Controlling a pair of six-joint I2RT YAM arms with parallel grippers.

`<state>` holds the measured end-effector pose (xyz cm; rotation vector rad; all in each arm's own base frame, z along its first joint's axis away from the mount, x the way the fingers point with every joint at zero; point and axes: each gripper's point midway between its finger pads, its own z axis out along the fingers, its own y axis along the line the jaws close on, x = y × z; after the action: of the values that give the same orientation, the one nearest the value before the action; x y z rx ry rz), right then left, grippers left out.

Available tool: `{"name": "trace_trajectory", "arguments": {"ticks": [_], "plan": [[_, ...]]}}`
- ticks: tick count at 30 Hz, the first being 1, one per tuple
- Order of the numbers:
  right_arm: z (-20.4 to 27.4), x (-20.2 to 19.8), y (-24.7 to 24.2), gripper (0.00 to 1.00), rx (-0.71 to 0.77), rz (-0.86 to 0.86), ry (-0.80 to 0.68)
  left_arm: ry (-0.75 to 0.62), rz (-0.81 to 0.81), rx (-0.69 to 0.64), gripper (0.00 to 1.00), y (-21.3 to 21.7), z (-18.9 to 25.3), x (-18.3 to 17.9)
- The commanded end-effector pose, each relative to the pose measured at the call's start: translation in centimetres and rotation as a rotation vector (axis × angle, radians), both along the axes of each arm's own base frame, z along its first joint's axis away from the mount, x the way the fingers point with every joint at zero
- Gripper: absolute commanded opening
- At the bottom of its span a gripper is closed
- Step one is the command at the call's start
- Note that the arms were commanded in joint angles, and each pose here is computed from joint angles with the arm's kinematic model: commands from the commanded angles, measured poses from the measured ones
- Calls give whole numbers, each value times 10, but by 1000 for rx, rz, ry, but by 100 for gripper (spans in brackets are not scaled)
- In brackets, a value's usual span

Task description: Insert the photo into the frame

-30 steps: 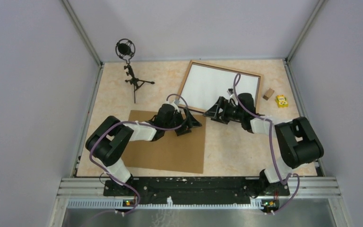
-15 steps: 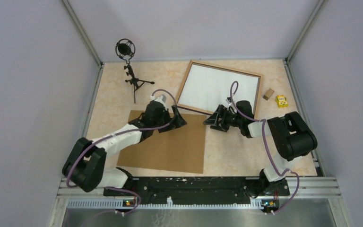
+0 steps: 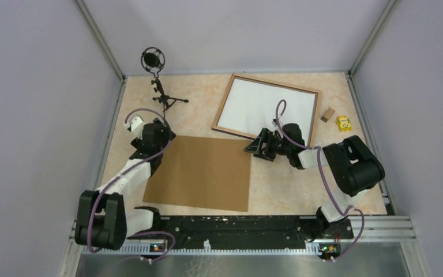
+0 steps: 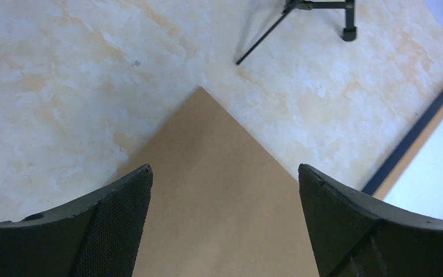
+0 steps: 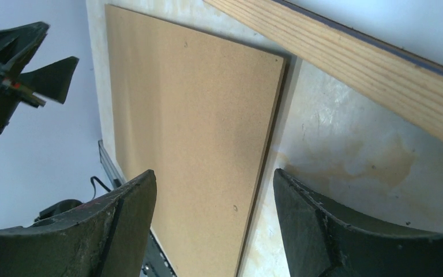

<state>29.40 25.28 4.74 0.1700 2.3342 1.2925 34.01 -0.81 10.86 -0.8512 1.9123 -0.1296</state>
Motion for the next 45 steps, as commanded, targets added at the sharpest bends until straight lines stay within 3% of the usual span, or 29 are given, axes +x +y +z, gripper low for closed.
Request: {"name": "trace_trajectory", "arguments": {"ticks": [1, 6, 15, 23, 28, 33, 45], "plan": [[6, 13, 2, 73, -54, 1, -69, -56, 71, -17, 98, 15, -2, 33], [4, 15, 2, 73, -70, 10, -76, 15, 43, -15, 98, 30, -20, 50], [-9, 13, 8, 73, -65, 42, -47, 343, 24, -132, 98, 34, -80, 52], [-3, 16, 17, 73, -40, 20, -41, 402, -56, -243, 98, 10, -101, 38], [32, 20, 29, 72, 78, 17, -78, 395, -151, -358, 98, -16, -105, 30], [68, 23, 41, 72, 133, 31, -125, 336, -216, -407, 98, -29, -82, 31], [102, 48, 12, 73, 75, -56, -190, 157, -375, -511, 98, -60, -14, 40]]}}
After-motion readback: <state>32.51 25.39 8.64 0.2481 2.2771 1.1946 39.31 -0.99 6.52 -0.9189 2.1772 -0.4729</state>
